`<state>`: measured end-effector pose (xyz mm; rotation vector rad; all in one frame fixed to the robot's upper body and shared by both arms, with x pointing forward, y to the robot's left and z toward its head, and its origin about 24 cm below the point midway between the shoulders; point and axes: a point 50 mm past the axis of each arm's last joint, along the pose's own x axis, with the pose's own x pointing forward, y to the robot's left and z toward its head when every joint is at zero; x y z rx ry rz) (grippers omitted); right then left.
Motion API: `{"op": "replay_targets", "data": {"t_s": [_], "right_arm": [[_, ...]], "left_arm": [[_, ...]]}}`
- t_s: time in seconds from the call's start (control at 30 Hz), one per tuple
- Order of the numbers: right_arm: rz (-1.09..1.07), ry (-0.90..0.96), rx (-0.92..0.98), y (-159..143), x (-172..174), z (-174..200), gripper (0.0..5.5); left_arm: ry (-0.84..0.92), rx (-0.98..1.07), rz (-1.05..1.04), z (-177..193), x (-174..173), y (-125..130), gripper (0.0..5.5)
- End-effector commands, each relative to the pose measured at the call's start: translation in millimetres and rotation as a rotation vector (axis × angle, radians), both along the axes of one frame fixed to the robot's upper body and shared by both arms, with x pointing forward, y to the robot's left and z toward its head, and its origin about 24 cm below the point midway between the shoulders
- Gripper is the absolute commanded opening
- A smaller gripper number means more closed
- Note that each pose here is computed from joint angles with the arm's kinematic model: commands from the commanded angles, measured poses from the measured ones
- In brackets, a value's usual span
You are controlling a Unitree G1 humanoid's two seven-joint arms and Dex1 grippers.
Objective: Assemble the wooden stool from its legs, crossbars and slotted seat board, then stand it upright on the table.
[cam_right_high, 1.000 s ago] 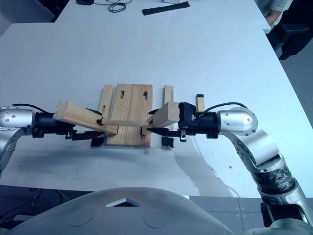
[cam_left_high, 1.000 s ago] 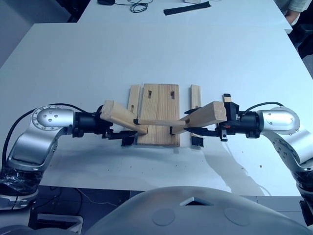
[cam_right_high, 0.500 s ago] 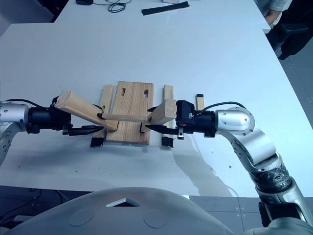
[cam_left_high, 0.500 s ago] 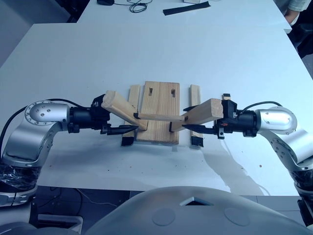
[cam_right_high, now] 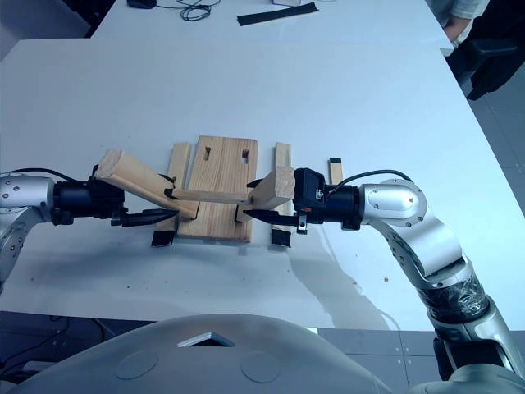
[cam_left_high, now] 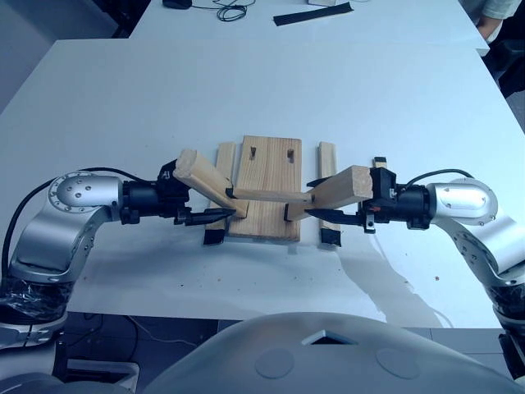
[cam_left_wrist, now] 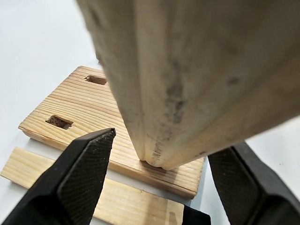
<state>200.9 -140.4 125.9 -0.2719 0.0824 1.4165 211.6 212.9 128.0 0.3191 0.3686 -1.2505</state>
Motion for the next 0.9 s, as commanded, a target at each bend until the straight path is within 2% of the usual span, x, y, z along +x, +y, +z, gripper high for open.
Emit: {"op": "replay_targets", "data": {"t_s": [0.03, 0.9], "right_arm": [[-0.029, 0.084, -0.085, -3.8, -2.0, -18.7, 2.01], [-0.008, 0.071, -0.074, 4.7, 0.0, -14.7, 2.01]], "left_arm": [[-0.003, 0.006, 0.021, -1.7, 5.8, 0.0, 3.42], [-0.004, 0.001, 0.008, -3.1, 3.4, -8.1, 3.42]]}}
